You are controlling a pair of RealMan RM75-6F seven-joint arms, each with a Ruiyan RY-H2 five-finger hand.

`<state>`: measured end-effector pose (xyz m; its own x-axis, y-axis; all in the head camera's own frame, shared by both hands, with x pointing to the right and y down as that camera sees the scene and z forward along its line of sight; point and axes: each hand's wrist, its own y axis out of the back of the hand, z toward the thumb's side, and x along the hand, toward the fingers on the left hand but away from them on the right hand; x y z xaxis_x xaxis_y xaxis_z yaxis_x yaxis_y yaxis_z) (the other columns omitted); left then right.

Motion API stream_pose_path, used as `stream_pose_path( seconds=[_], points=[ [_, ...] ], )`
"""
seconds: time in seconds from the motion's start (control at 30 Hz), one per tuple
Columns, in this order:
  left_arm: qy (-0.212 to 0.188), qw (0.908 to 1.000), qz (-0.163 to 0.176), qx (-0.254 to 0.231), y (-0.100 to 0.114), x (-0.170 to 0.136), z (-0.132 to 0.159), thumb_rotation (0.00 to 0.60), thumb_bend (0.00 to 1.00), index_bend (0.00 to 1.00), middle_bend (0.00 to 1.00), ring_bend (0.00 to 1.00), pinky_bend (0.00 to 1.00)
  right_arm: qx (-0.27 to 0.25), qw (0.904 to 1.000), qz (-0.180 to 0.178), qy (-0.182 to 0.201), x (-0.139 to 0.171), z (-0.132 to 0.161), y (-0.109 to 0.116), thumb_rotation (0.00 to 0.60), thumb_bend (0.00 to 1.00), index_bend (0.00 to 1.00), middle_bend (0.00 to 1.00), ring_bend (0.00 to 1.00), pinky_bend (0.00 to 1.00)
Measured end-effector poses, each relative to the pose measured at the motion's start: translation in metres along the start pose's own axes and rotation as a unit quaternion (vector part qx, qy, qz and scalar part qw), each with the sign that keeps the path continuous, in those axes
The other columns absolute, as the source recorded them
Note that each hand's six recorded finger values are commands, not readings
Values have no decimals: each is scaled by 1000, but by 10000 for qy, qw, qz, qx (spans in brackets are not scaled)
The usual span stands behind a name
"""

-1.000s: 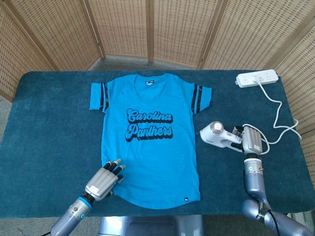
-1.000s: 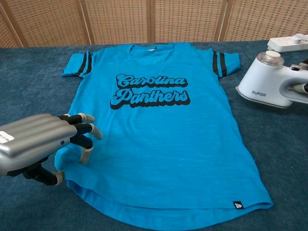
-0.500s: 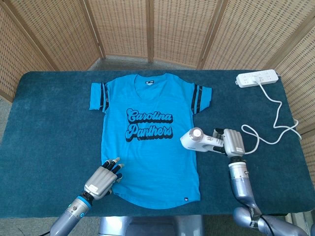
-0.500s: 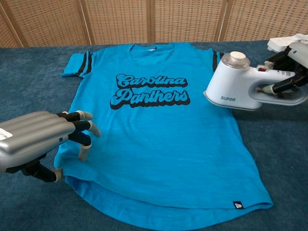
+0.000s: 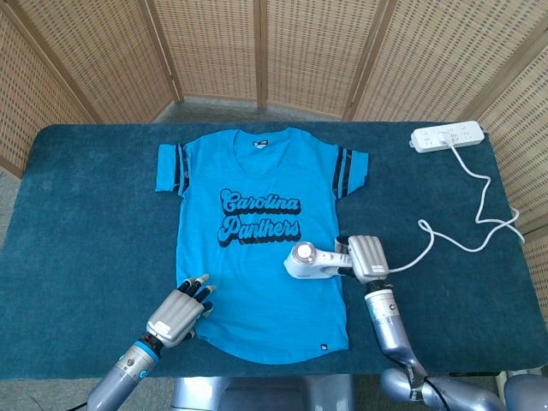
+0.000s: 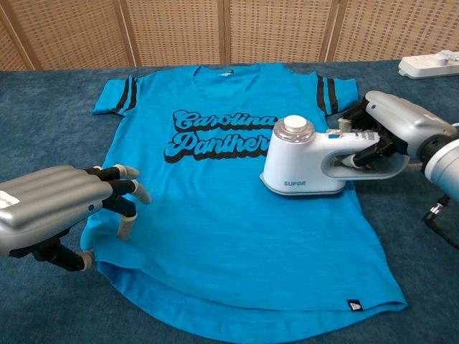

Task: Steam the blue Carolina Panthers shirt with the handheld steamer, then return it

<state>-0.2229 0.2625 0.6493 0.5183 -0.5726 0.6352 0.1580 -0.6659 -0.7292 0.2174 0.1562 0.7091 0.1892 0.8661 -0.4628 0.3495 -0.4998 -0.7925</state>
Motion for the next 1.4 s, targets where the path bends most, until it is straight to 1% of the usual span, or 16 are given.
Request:
stream_pose_path(
  seconds=[0.23, 0.53, 0.77, 0.93, 1.2, 1.4],
  points=[
    [6, 10000, 4, -11, 0, 1, -1, 512, 453, 520, 189, 34, 140, 127, 9996, 106, 215, -2, 23, -19, 600, 398, 729, 709, 728, 692],
    [39, 10000, 2, -12, 0, -1, -4, 503, 451, 520, 189, 34, 140, 160, 9990, 209, 362, -2, 44, -34, 600, 396, 721, 702, 718, 687],
    [15, 10000, -16, -20, -2, 0, -2, 508, 452, 520, 189, 34, 140, 230, 9985, 283, 418, -2, 60, -43, 600, 394, 717, 698, 713, 683],
    [22, 10000, 6, -8, -1, 0, -2, 508, 452, 520, 189, 34, 140, 259, 9989, 240, 319, -2, 54, -39, 600, 395, 717, 698, 712, 681],
    [9, 10000, -12, 14, -3, 2, -1, 509, 452, 520, 189, 34, 140, 380, 9992, 61, 86, 1, 26, -19, 600, 394, 717, 698, 712, 676],
    [-9, 10000, -24, 17, -4, 3, 1, 507, 452, 520, 189, 34, 140, 411, 9992, 2, 7, 4, 16, -11, 600, 393, 716, 698, 711, 676]
  ],
)
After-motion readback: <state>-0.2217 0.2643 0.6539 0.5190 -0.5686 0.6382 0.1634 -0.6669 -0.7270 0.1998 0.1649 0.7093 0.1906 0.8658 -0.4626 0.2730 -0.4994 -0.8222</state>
